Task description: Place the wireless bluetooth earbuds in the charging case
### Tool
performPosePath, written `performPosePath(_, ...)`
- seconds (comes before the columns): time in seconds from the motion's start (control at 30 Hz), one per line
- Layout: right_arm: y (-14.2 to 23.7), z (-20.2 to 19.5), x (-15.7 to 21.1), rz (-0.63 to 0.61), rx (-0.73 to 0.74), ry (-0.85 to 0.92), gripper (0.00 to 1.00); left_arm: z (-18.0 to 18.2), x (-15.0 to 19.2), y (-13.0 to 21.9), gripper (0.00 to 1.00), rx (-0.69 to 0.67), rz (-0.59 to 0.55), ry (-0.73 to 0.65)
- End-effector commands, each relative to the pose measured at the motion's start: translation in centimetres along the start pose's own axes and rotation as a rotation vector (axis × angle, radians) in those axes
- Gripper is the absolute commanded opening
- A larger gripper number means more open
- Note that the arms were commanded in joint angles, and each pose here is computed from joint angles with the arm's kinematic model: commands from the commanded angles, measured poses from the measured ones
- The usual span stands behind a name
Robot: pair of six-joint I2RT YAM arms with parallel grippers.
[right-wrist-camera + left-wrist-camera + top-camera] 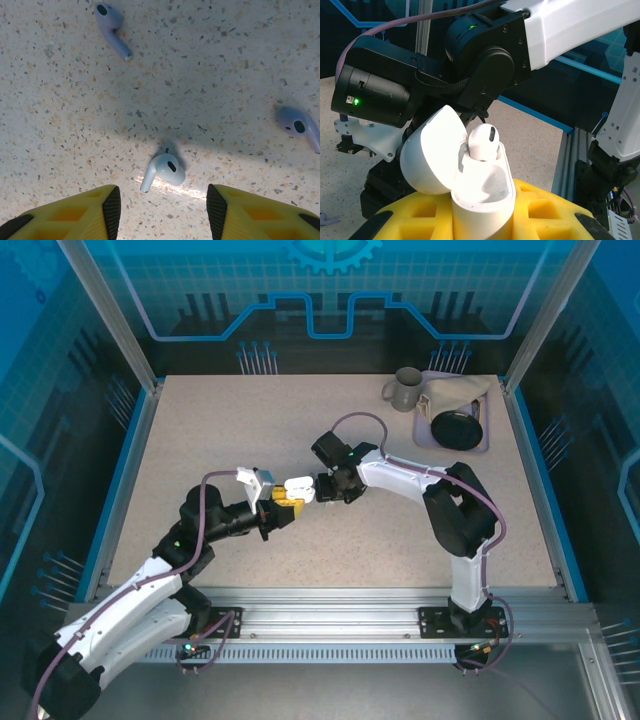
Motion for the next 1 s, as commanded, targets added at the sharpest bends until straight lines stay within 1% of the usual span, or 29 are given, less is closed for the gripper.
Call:
performPosePath(0.0, -0.4, 0.2, 0.2, -0.004, 0.005, -0.06, 0.51, -0.1, -0.2, 0.3, 0.0, 0.01, -0.019, -0.033)
performPosePath(0.57, -2.8, 0.1, 0.9, 0.025, 0.048, -0.095, 0.52, -0.2, -0.2, 0.3, 0.0, 0.01, -0.02, -0.033)
performPosePath(0.97, -4.1, 0.8, 0.9, 0.039, 0.066, -0.061, 0.47, -0.2, -0.2, 0.3, 0.0, 0.009, -0.019, -0.035)
Point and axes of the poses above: each hand's point on the last joint's axis, 136 mm out from that joint toward the fingers, its own y axis back along the fingers, its own z axis along the line the jaws close on, x = y × z, the point moved 9 cm from there along y, back along the fingers, and after that the axes turned 12 degrees about -y, right-handed, at the moved point
